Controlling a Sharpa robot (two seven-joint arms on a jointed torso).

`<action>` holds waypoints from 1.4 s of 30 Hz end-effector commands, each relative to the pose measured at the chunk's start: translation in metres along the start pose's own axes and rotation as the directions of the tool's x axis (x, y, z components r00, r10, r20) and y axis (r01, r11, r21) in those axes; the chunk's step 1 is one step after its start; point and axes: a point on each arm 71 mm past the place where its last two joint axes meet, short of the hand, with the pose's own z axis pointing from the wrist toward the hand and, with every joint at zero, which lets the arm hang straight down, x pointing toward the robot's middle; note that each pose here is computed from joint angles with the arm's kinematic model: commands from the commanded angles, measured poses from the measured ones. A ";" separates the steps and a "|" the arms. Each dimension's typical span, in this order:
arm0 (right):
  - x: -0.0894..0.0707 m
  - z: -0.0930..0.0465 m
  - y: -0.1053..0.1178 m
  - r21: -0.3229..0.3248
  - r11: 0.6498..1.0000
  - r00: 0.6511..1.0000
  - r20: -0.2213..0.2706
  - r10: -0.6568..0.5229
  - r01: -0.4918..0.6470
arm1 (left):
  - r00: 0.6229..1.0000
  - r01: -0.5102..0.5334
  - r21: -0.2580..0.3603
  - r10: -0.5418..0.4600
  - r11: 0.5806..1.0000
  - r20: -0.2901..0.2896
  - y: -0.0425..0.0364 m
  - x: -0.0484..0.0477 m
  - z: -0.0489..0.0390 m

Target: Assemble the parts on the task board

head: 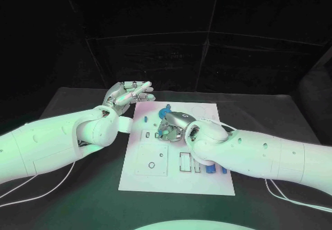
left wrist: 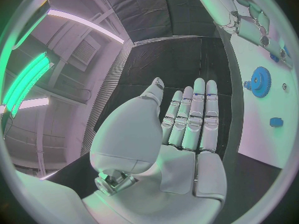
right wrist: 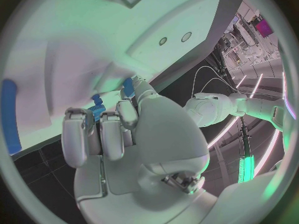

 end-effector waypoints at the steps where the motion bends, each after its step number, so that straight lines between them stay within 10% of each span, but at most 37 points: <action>1: 0.006 -0.001 -0.003 0.014 1.000 0.999 -0.043 -0.019 0.019 | 1.000 0.006 0.005 -0.006 1.000 -0.014 -0.0012 0.0013 0.0005; 42: 0.002 -0.002 -0.002 0.029 1.000 1.000 0.018 0.003 -0.004 | 1.000 0.006 0.000 -0.006 1.000 -0.014 -0.0008 -0.0004 0.0008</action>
